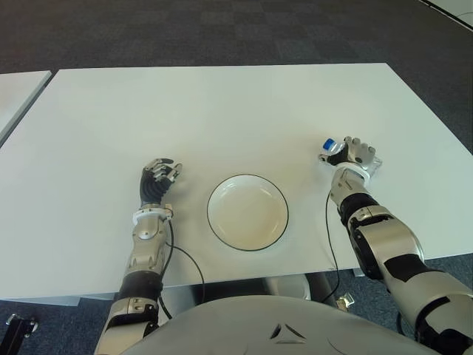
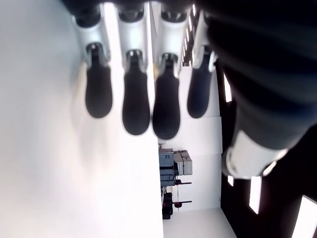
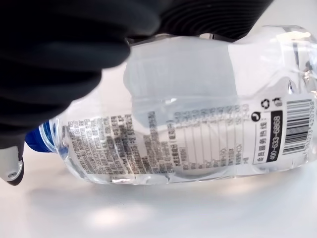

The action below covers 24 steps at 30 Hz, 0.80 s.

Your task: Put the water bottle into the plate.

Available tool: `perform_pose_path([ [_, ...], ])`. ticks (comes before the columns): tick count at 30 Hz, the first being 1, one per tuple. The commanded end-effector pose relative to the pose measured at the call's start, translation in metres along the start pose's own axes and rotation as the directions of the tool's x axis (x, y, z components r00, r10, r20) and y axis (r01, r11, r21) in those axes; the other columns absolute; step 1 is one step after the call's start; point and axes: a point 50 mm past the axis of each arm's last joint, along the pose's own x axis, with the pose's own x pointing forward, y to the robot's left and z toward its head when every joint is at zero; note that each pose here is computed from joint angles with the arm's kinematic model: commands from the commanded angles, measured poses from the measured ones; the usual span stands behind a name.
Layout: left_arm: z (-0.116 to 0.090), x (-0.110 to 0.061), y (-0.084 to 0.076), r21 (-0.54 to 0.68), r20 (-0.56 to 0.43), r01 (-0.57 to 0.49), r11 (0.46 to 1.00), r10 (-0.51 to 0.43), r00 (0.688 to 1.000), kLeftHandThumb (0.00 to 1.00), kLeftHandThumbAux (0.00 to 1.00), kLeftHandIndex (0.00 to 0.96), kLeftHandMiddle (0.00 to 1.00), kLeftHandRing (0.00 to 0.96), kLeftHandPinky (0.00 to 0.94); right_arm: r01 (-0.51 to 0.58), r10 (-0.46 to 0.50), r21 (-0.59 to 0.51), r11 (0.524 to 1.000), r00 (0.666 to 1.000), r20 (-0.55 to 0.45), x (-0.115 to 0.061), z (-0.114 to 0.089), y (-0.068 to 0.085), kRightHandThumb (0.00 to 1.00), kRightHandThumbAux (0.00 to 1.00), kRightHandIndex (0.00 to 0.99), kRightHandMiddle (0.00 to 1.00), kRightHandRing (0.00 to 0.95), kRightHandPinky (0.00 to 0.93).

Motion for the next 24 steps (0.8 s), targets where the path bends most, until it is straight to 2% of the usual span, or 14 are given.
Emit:
perform_pose_path([
  [1, -0.0128, -0.0084, 0.0030, 0.014, -0.077, -0.025, 1.000, 0.026, 0.997, 0.706, 0.714, 0.433, 0.629, 0.607, 0.586, -0.389, 0.378, -0.056, 0.919, 0.914, -0.148, -0.0461, -0.0397, 0.0818, 0.726, 0.686, 0.430, 0.523, 0.579, 0.624],
  [5, -0.0121, -0.0085, 0.0039, 0.016, -0.077, -0.025, 1.000, 0.026, 0.997, 0.705, 0.714, 0.433, 0.634, 0.613, 0.602, -0.388, 0.381, -0.026, 0.921, 0.913, -0.148, -0.0454, -0.0387, 0.0812, 0.728, 0.693, 0.437, 0.601, 0.651, 0.674],
  [12, -0.0126, -0.0085, 0.0047, 0.004, -0.078, -0.023, 1.000, 0.023, 0.997, 0.705, 0.714, 0.434, 0.640, 0.619, 0.594, -0.368, 0.368, 0.029, 0.929, 0.916, -0.159, -0.0447, -0.0380, 0.0800, 0.729, 0.694, 0.441, 0.683, 0.714, 0.731],
  [24, -0.0133, -0.0082, 0.0069, -0.010, -0.080, -0.028, 1.000, 0.027, 0.996, 0.705, 0.713, 0.433, 0.643, 0.624, 0.597, -0.360, 0.371, 0.092, 0.928, 0.915, -0.160, -0.0433, -0.0395, 0.0793, 0.729, 0.694, 0.441, 0.773, 0.782, 0.813],
])
